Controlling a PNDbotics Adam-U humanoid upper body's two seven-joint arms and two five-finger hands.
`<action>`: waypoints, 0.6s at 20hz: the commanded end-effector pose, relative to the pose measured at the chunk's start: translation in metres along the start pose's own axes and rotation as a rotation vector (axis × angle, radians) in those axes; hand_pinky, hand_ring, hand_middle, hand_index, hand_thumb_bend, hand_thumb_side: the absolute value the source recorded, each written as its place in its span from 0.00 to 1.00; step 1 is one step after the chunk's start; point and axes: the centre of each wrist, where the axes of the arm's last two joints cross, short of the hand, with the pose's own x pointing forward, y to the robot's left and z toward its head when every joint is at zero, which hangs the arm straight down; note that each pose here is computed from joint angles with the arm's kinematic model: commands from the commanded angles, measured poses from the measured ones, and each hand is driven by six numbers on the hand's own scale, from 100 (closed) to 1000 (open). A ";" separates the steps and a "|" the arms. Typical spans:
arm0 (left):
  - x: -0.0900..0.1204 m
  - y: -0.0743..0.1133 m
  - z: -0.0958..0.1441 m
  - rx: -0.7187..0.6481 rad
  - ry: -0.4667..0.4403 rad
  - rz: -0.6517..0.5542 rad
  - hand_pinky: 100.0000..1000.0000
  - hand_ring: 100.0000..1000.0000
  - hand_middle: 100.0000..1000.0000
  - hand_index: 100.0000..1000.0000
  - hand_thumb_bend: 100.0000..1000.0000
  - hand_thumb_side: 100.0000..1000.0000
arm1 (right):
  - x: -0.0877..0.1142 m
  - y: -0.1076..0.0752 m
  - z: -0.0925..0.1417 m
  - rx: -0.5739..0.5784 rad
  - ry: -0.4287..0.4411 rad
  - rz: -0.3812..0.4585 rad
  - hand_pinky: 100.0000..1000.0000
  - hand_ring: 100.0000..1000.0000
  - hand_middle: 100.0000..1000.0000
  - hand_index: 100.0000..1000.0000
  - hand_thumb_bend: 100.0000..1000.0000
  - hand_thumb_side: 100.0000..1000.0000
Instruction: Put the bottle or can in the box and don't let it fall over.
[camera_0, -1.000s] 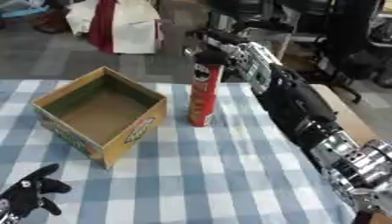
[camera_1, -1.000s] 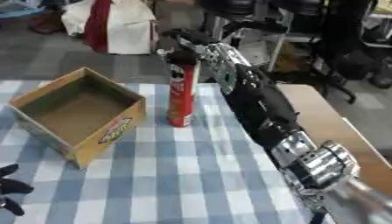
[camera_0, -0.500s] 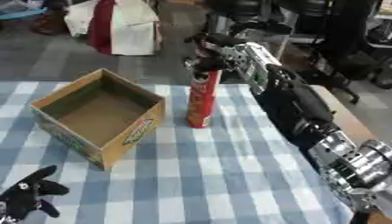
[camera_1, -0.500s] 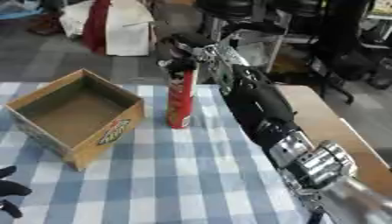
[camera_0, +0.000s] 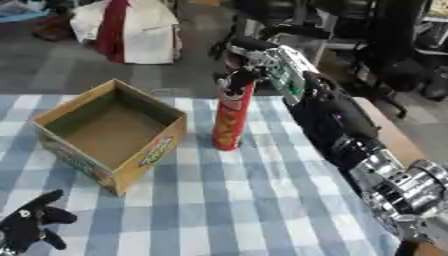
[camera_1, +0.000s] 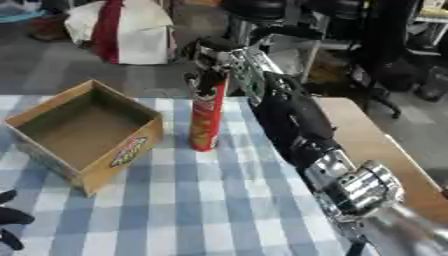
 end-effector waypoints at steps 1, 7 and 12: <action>0.010 0.004 -0.005 0.003 -0.035 -0.015 0.52 0.76 0.64 0.98 0.10 1.00 | 0.001 0.008 0.000 -0.060 -0.022 -0.035 0.00 0.31 0.41 0.54 0.00 0.11; 0.009 0.003 -0.005 0.003 -0.034 -0.014 0.52 0.76 0.64 0.98 0.10 1.00 | 0.010 -0.004 0.001 -0.213 -0.093 -0.023 0.00 0.25 0.33 0.46 0.00 0.12; 0.009 0.003 -0.005 0.002 -0.033 -0.011 0.52 0.76 0.64 0.98 0.10 1.00 | 0.022 -0.026 0.003 -0.281 -0.159 0.001 0.00 0.24 0.33 0.46 0.00 0.14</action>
